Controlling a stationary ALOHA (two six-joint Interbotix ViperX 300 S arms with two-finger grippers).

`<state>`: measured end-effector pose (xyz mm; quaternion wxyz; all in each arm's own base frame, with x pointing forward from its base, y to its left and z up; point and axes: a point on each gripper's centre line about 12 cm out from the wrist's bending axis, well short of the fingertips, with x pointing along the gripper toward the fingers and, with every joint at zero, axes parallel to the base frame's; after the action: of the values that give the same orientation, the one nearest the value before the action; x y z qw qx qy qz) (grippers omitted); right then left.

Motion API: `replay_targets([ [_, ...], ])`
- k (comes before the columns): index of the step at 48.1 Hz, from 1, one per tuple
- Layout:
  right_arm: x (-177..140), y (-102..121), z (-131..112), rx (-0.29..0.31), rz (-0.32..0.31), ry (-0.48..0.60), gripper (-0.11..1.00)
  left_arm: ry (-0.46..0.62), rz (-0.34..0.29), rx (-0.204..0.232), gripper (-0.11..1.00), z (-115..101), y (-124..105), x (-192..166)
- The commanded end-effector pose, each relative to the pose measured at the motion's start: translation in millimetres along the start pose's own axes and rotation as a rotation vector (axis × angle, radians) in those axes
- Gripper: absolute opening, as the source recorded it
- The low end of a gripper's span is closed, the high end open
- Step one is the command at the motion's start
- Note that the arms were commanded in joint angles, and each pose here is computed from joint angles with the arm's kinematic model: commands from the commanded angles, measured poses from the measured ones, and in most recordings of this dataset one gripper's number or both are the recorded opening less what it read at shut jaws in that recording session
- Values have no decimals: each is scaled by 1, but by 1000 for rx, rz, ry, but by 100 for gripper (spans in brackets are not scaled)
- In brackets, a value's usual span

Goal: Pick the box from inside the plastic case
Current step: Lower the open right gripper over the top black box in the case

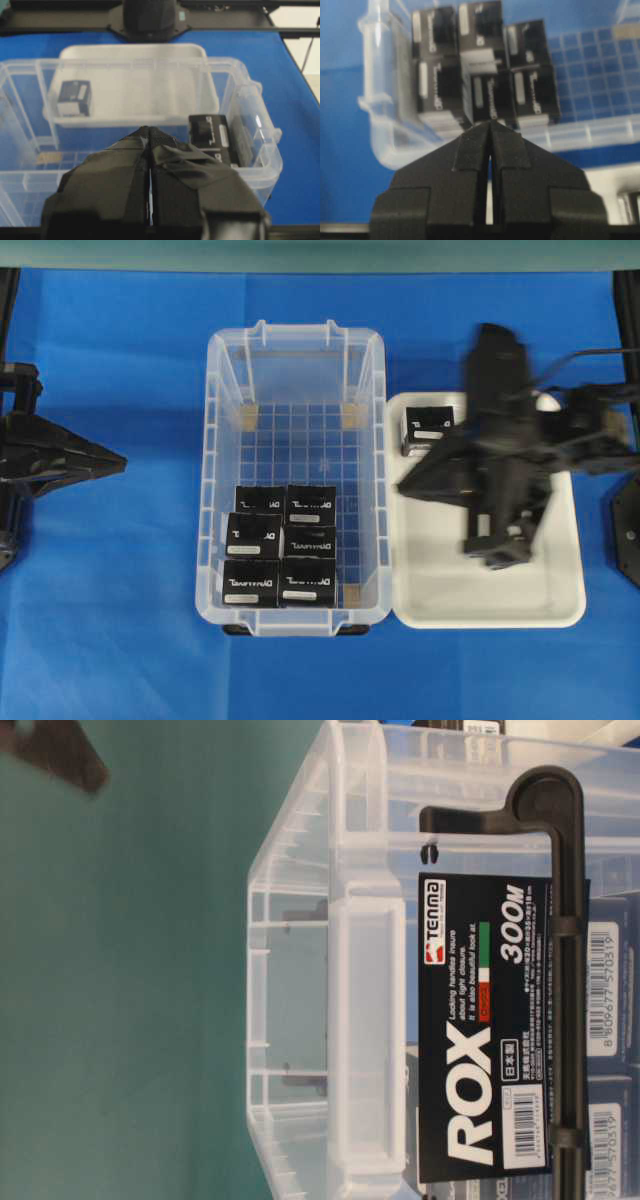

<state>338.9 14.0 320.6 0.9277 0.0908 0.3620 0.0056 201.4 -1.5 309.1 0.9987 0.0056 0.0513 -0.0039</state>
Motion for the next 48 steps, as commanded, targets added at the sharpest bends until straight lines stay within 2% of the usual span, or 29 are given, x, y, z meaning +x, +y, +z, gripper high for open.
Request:
replay_targets([
  [1,13,7,21,-5,9,30,3,-15,-3,0,-2,10,0,0],
  [11,48,9,42,-25,-16,289,3,6,-2,-3,-2,11,0,-1],
  [17,68,6,56,-63,-21,404,4,3,-2,-3,-2,12,0,-1],
  [29,108,3,67,-175,0,503,10,-5,-2,-3,-2,16,0,-2],
  [35,123,1,70,-191,4,504,16,3,-2,0,-2,17,0,-2],
  [41,135,-3,73,-181,3,491,28,14,-2,-3,-2,18,0,-4],
  [48,147,-6,72,-171,5,473,65,28,-1,-4,-2,17,0,-7],
])
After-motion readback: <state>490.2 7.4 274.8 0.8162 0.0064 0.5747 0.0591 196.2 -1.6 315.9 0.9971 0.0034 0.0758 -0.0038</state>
